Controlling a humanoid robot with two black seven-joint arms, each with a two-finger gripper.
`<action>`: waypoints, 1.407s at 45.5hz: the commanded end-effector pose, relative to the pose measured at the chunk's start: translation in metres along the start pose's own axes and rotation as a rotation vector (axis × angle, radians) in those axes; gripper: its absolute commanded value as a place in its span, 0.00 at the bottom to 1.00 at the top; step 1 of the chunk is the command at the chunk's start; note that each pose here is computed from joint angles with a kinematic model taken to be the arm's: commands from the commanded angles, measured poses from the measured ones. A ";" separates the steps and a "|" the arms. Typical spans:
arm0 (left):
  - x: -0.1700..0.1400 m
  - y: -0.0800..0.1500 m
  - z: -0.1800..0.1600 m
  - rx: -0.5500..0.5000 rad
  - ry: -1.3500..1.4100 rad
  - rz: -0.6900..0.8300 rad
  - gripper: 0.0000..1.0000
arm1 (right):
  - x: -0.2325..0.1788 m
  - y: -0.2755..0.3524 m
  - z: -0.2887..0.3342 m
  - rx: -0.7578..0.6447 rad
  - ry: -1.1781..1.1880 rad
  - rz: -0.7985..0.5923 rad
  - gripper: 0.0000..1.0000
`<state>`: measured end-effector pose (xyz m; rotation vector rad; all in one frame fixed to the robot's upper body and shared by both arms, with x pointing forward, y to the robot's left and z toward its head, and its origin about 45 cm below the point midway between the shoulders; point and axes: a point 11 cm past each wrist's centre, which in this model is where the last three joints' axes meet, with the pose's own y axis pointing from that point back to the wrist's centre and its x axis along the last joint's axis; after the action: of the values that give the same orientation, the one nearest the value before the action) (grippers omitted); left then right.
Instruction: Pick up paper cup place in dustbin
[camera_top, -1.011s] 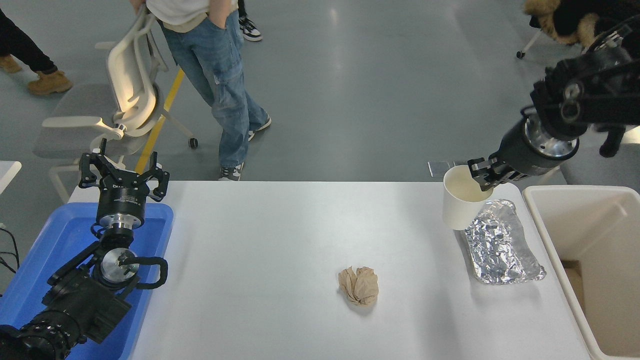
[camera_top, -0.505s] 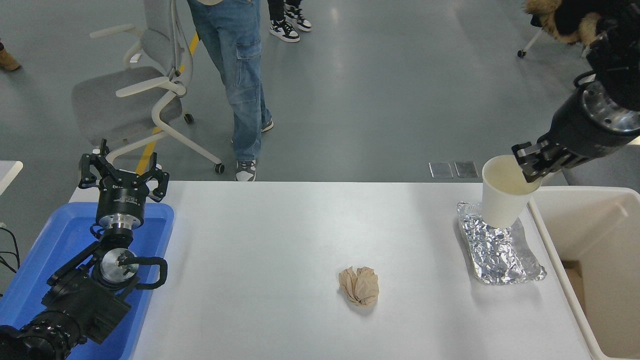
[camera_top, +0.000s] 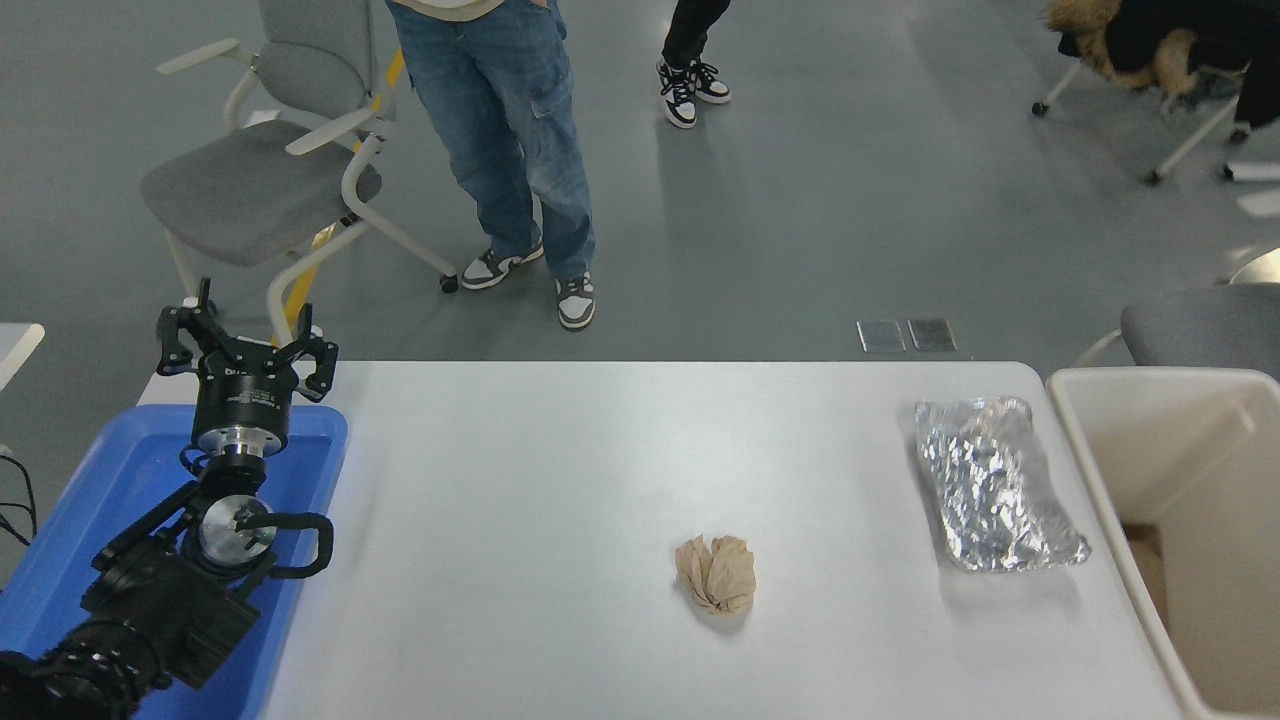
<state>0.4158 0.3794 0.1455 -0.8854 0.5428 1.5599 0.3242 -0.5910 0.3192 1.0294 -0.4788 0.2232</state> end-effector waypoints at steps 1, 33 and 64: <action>0.000 0.000 0.000 -0.001 0.001 0.000 0.99 | -0.067 -0.074 0.015 -0.072 -0.149 0.053 0.00; -0.001 -0.001 0.000 -0.001 0.001 0.000 0.99 | -0.152 -0.161 -0.116 0.059 -0.704 0.065 0.00; -0.001 -0.001 0.000 0.000 0.000 -0.001 0.99 | -0.141 -0.151 -0.098 0.090 -0.660 -0.011 1.00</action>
<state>0.4163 0.3795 0.1459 -0.8864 0.5424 1.5611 0.2850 -0.5633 0.0726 1.1737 -1.1169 -0.1099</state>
